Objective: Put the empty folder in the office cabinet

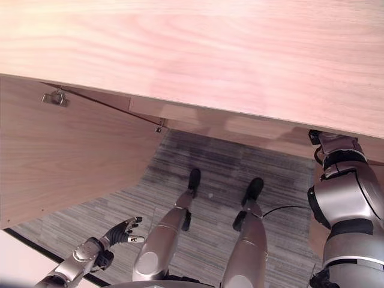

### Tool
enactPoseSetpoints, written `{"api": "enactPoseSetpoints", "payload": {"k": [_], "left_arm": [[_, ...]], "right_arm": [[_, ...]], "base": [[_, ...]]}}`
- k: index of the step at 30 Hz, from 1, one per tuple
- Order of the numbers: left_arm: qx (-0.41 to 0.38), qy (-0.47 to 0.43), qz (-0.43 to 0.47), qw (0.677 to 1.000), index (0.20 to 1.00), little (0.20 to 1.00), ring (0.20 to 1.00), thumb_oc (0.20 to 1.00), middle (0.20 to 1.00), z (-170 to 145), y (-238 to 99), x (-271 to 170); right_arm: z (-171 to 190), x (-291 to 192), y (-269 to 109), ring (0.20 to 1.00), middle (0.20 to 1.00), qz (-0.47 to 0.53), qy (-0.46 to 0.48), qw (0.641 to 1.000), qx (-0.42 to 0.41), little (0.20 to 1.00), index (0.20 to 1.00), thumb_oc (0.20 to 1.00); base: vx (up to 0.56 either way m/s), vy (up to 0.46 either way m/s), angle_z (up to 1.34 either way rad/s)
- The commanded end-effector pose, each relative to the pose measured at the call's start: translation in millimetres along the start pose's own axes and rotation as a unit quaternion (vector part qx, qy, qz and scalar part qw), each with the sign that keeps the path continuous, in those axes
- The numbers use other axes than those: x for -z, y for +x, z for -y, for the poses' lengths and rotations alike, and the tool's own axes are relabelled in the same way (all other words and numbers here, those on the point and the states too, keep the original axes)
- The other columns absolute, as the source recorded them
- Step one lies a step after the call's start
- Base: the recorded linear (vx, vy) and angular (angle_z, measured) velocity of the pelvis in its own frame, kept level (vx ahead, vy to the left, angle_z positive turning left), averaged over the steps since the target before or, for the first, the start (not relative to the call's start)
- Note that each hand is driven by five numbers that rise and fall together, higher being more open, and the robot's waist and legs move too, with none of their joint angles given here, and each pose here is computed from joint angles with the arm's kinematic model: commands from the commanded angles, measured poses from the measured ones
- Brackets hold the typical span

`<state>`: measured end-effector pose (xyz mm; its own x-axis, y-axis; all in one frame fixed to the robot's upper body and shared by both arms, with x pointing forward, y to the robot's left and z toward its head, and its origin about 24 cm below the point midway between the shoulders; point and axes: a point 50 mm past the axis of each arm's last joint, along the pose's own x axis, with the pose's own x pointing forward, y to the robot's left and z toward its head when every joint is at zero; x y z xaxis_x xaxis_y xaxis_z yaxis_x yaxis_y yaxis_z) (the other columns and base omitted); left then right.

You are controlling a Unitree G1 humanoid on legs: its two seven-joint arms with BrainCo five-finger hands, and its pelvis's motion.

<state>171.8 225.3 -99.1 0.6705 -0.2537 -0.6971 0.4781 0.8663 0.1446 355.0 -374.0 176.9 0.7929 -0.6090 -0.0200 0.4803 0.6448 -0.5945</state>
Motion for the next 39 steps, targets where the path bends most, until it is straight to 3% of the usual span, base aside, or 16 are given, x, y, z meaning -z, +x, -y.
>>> {"api": "enactPoseSetpoints", "payload": {"k": [1,7,8,9,15,26,27,28,39], "left_arm": [[-0.011,0.013,-0.037,0.999,1.0,1.0,1.0,1.0,1.0,-8.9,-10.6,18.5],[-0.034,-0.031,-0.043,0.998,1.0,1.0,1.0,1.0,1.0,-6.2,-8.9,25.3],[-0.045,-0.047,-0.05,0.997,1.0,1.0,1.0,1.0,1.0,-2.5,-7.5,29.5],[-0.045,-0.046,-0.051,0.997,1.0,1.0,1.0,1.0,1.0,-2.5,-8.0,30.2],[-0.051,-0.066,-0.078,0.993,1.0,1.0,1.0,1.0,1.0,10.5,-8.1,44.6],[-0.08,-0.082,-0.155,0.981,1.0,1.0,1.0,1.0,1.0,10.6,-27.9,82.2],[-0.083,-0.085,-0.158,0.98,1.0,1.0,1.0,1.0,1.0,12.6,-28.3,83.7],[-0.079,-0.086,-0.162,0.98,1.0,1.0,1.0,1.0,1.0,18.0,-28.5,86.0],[-0.113,-0.105,-0.127,0.98,1.0,1.0,1.0,1.0,1.0,9.5,-14.8,66.0]], "right_arm": [[47.6,-88.9,-4.5,0.2,0.2,0.185,0.112,0.973,0.084,0.2,0.2,0.2],[-32.1,-60.3,-20.3,0.2,0.2,0.194,0.176,0.965,-0.022,0.2,0.2,0.2],[-66.4,-39.5,-35.7,0.2,0.2,0.192,0.174,0.963,-0.067,0.2,0.2,0.2],[-67.0,-38.2,-36.2,0.2,0.2,0.191,0.174,0.964,-0.067,0.2,0.2,0.2],[-153.0,44.3,-110.6,0.2,0.2,0.143,0.149,0.954,-0.217,0.2,0.2,0.2],[-179.7,115.4,-180.5,0.2,0.2,0.074,0.105,0.927,-0.353,0.2,0.2,0.2],[-182.6,121.2,-185.1,0.442,0.442,0.061,0.103,0.925,-0.361,0.442,0.442,0.442],[-189.7,134.7,-195.8,1.0,1.0,0.032,0.095,0.919,-0.382,1.0,1.0,1.0],[-207.2,199.2,-234.1,1.0,1.0,-0.115,0.042,0.895,-0.428,1.0,1.0,1.0]], "base": [[0.0,0.0,0.0],[0.0,0.034,-0.02],[0.0,0.0,0.0],[0.0,0.0,0.0],[0.04,0.04,-0.04],[0.07,0.064,-0.1],[0.08,0.124,-0.34],[0.07,0.11,-0.33],[-0.08,-0.01,0.05]]}}
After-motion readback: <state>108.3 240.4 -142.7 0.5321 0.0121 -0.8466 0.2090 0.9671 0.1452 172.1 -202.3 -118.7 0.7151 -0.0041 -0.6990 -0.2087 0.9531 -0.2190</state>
